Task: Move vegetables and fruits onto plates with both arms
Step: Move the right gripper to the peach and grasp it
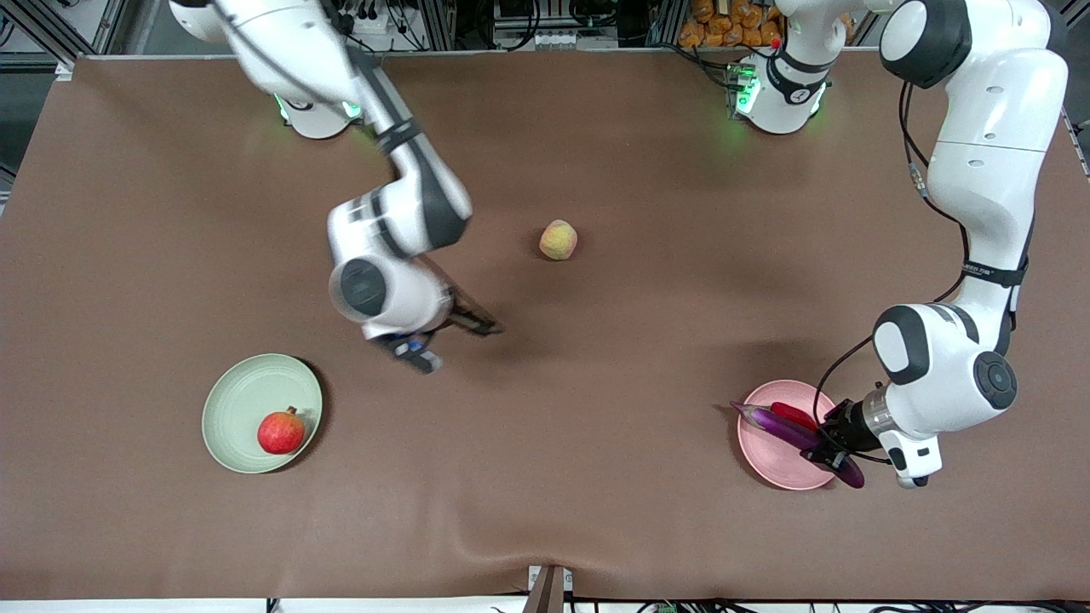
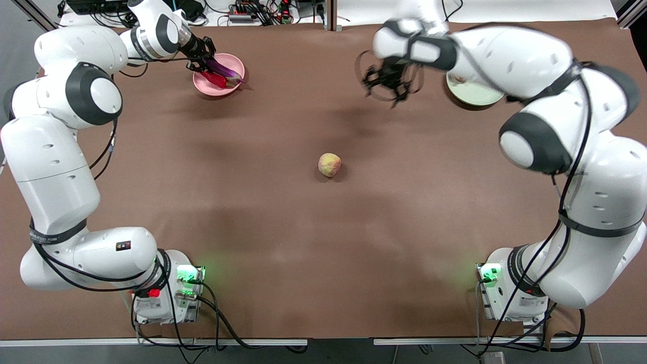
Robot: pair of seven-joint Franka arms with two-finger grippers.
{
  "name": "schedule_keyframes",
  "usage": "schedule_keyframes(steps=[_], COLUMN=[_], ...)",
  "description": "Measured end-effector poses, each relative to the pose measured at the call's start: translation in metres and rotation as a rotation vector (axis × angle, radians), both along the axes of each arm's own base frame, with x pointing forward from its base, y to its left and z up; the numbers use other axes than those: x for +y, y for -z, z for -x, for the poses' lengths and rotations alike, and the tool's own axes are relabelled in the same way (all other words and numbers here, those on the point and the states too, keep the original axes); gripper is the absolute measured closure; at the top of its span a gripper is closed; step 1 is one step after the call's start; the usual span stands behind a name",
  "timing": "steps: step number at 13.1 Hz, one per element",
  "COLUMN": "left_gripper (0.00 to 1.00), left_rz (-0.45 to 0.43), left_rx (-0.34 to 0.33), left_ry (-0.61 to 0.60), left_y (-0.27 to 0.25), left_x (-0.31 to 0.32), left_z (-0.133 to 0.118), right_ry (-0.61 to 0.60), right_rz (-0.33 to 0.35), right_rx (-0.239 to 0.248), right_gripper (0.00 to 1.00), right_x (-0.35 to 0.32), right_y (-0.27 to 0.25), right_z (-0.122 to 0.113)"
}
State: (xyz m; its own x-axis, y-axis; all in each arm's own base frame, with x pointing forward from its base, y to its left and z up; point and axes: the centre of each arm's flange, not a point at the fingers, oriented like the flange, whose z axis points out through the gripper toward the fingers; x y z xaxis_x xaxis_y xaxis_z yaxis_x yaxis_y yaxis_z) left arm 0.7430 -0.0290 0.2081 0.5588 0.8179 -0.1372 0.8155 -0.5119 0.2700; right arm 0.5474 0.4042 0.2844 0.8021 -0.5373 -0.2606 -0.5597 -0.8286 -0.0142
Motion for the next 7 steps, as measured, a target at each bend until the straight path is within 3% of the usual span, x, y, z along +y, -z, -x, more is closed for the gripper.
schedule_keyframes(steps=[1,3,6,7], left_gripper=[0.56,0.33,0.01,0.00], left_rz=[0.000,0.001,0.002,0.003], left_rx=[-0.001,-0.011,-0.031,-0.022], left_ry=[0.000,-0.001,0.006,0.018], left_y=[0.000,-0.005,-0.020,-0.027], left_x=[0.000,0.000,-0.003,-0.007], left_z=[0.000,-0.003,-0.008,-0.008], right_ry=[0.044,0.092,0.099,0.093], right_rz=[0.013,0.038,0.099,0.116], right_rx=[-0.018,-0.031,-0.012,-0.004], right_gripper=[0.00,0.00,0.00,0.00], right_x=[0.041,0.102,0.148,0.152], right_y=[0.004,0.021,0.051,0.059], right_z=[0.029,0.086,0.153,0.166])
